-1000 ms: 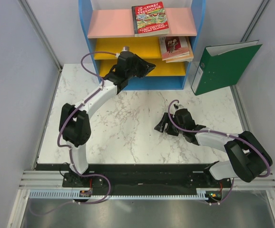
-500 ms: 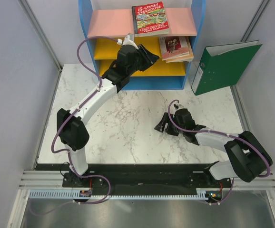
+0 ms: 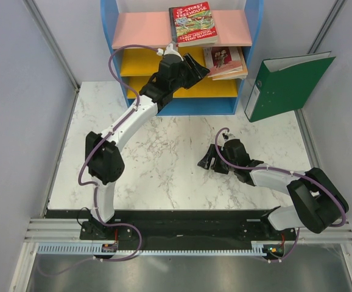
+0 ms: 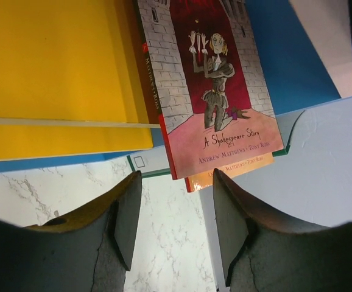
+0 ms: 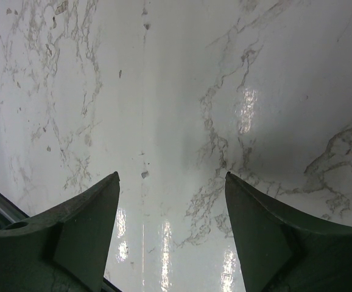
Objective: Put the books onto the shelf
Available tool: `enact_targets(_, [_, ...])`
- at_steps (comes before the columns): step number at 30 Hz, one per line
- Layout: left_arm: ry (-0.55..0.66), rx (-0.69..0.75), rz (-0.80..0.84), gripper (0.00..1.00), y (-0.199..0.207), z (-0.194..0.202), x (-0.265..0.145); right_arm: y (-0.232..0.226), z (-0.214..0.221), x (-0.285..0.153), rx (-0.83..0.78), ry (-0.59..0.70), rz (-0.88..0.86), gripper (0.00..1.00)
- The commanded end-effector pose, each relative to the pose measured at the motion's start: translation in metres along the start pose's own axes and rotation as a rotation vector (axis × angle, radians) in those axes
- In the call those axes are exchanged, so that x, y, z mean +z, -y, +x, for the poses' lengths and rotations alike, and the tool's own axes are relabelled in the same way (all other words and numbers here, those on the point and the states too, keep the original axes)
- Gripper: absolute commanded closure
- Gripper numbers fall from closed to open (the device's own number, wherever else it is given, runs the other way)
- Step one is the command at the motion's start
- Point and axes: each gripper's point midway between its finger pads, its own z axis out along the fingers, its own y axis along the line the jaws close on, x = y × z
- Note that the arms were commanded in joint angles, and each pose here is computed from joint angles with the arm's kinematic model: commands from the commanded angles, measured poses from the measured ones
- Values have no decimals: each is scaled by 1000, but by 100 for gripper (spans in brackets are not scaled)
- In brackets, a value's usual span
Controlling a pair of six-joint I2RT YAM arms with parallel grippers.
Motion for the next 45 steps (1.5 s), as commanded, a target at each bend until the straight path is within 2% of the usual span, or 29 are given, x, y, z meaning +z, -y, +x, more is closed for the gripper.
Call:
enact_targets(1, [38,-37,43,43,17,-13,5,-7,-7,2,-1,22,-28,23])
enact_targets(17, [-15,-99,80,49,19,2,21,-7,-7,2,0,22,-27,23])
enact_targets(20, [-10,-107,80,53,18,2,22,-7,-7,2,-1,21,-28,23])
enact_targets(23, [2,-115,82,62,19,0,23,-6,-7,2,0,20,-26,23])
enact_targets(24, [7,-118,84,69,19,-2,24,-6,-6,2,0,20,-26,23])
enact_targets(29, [24,-129,90,76,22,-5,26,-6,-6,3,0,18,-26,23])
enact_targets(33, [18,-133,104,91,25,-5,26,-6,-6,2,1,18,-24,23])
enact_targets(36, [11,-131,129,98,31,-5,25,-6,-7,3,1,18,-24,22])
enact_targets(45, [-37,-142,199,98,47,1,24,-7,-6,3,1,12,-27,22])
